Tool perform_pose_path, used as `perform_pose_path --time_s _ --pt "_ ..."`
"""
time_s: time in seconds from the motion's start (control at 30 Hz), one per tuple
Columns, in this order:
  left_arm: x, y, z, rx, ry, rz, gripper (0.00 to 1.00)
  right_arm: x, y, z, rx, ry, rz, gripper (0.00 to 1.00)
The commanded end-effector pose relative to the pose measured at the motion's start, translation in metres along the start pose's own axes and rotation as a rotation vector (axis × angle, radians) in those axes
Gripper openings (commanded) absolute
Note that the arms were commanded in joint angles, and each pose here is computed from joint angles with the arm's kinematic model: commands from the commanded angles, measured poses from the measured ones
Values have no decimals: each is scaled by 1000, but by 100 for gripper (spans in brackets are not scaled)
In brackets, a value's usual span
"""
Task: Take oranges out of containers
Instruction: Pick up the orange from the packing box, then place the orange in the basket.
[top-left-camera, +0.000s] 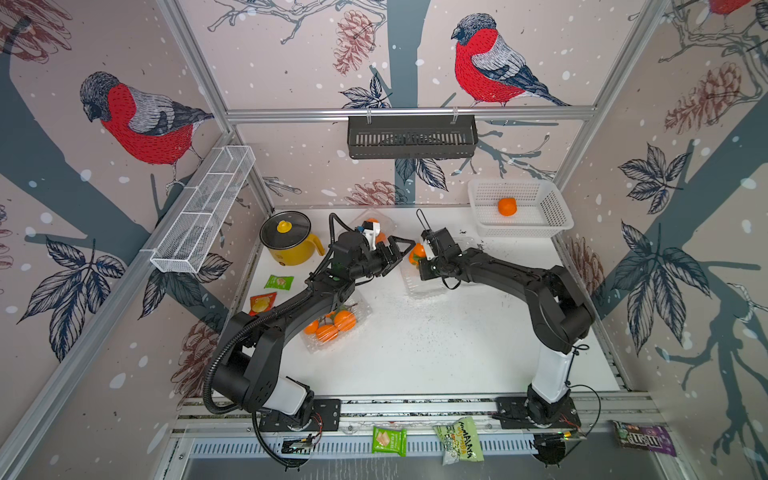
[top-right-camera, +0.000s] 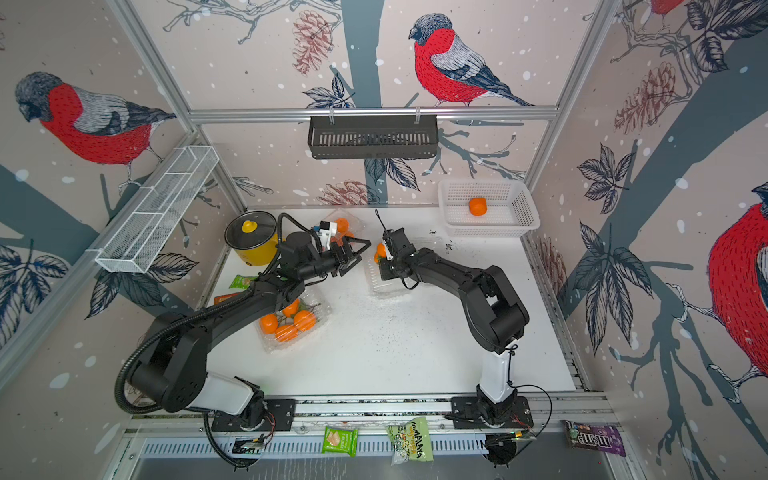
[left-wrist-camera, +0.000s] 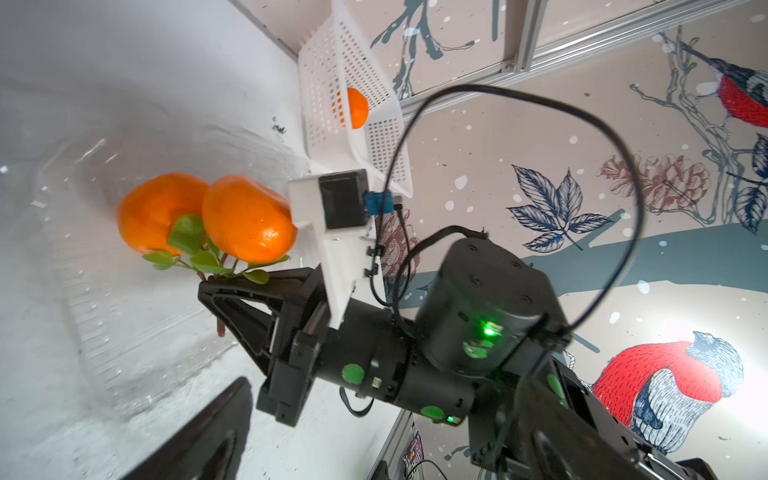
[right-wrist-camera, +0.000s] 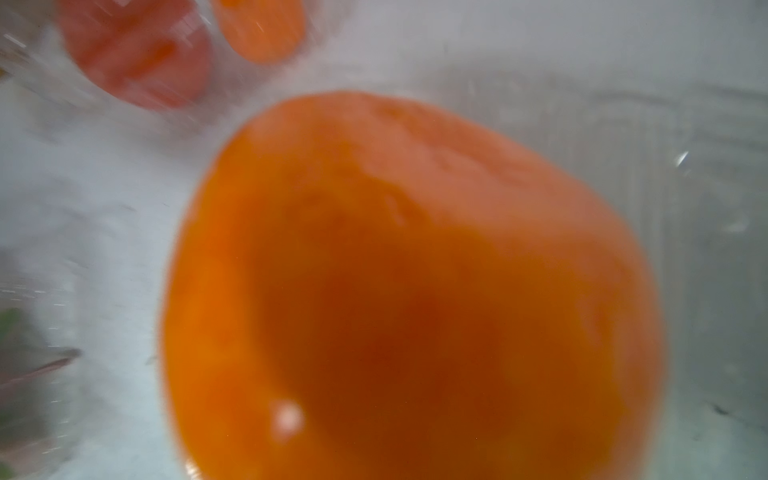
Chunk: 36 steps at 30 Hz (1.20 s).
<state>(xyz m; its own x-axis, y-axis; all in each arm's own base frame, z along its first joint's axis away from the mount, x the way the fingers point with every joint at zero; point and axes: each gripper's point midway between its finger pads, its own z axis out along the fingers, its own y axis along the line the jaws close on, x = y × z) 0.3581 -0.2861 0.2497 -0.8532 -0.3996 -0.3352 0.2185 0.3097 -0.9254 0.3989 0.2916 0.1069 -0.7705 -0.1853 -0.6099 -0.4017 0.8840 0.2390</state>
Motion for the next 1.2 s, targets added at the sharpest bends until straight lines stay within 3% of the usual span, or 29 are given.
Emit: perform_pose_path --time_s 0.0,0.13,0.27,0.43,0.53,0.97,1.17 --pt "-9 -18 9 35 -3 45 97 -38 -3 -36 -47 -78 66 7" --pt "-20 -45 37 74 6 95 97 -89 -57 -77 -13 -194 201 10" --pt "-19 -58 69 109 44 102 97 -123 -132 -91 62 -281 315 10" --pt "-21 -59 97 130 77 103 97 -151 -236 -78 135 -342 465 9" --pt "-21 -50 106 115 89 97 97 -160 -274 -59 81 -335 530 7" --pt "-13 -21 115 79 115 71 97 -185 -340 -76 32 -430 646 5" --pt "-11 -20 111 77 120 73 97 -189 -370 -87 128 -531 752 4"
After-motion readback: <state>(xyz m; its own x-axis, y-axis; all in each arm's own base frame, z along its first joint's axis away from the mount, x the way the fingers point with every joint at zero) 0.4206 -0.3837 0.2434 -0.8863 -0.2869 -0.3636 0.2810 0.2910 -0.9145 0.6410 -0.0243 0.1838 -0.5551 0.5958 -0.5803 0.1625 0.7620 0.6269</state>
